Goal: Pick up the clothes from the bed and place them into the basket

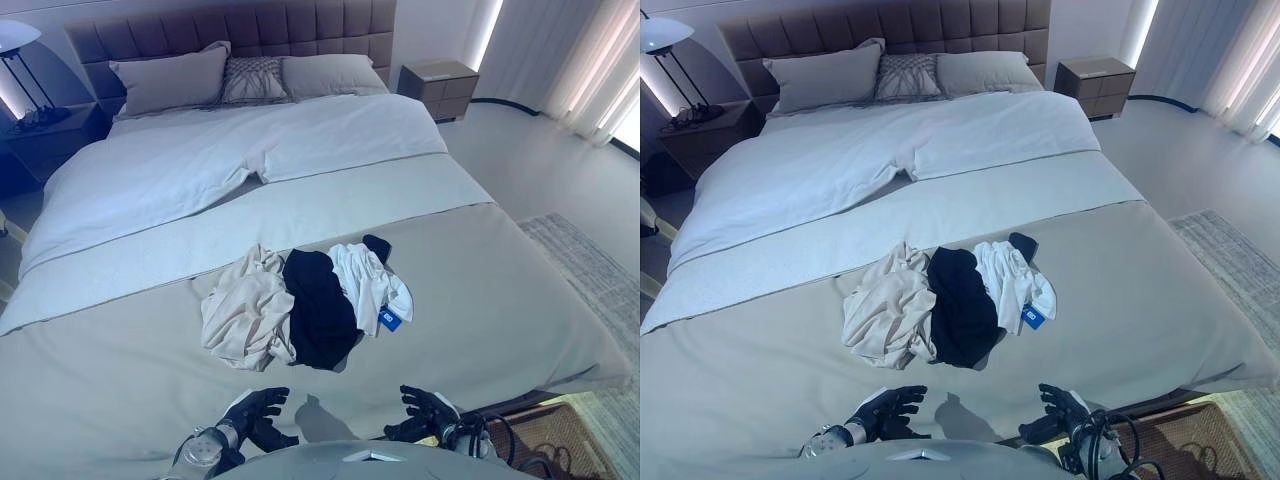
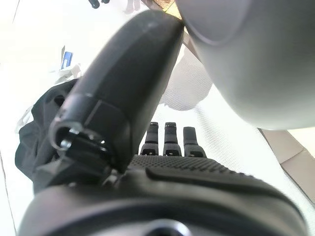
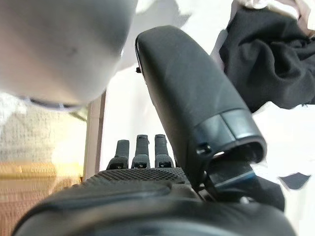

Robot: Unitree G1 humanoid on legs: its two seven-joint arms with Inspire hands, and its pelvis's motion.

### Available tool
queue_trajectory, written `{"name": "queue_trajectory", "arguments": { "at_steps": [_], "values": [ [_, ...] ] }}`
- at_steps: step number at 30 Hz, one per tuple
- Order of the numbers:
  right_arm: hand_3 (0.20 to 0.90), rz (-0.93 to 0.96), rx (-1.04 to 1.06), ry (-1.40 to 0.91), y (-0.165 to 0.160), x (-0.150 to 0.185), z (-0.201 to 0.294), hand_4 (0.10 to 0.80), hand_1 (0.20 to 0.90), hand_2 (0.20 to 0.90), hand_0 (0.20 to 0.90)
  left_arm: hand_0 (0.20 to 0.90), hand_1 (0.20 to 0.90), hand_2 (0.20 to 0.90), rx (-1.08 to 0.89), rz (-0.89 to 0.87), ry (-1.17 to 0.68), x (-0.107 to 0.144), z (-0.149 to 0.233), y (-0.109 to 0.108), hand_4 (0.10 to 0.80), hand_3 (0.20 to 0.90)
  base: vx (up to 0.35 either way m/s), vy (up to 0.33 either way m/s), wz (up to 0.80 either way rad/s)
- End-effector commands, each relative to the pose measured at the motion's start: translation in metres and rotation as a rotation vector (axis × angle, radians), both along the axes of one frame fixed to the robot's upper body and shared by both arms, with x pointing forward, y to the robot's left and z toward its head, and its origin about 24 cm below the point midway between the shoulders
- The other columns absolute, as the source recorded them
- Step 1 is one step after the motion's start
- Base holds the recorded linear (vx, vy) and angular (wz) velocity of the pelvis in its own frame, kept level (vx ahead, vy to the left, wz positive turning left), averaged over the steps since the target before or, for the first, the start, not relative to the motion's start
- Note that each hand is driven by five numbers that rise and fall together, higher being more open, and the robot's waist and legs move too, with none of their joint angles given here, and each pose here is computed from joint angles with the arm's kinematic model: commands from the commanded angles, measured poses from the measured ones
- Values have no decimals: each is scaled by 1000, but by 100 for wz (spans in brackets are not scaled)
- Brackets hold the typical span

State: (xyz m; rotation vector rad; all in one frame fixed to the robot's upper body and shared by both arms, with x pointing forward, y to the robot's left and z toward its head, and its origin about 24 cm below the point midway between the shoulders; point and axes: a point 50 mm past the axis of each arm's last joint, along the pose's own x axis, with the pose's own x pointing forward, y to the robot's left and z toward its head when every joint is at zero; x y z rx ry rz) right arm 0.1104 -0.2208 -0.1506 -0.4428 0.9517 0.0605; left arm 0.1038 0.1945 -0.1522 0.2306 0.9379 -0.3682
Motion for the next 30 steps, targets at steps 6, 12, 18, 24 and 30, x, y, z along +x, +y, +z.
{"name": "queue_trajectory", "arguments": {
  "at_steps": [6,12,18,24,30],
  "values": [
    [900,207,-388,-622,-26,132,103,800,900,900,900,900,900,900,59,75,-118,19,14,25,800,900,16,-19,1],
    [900,234,-592,-757,-55,169,157,800,900,900,900,900,900,900,111,143,-208,32,24,39,800,900,41,-5,10],
    [900,247,-698,-851,-59,198,199,800,900,900,900,900,900,900,184,150,-339,53,40,47,800,900,44,33,12],
    [900,293,-874,-884,-59,231,248,800,900,900,900,900,900,900,213,115,-558,102,76,47,800,900,-93,49,17],
    [900,252,-1024,-943,-75,251,300,800,900,900,900,900,900,900,227,56,-742,133,110,39,800,900,-180,41,29]
  ]
}}
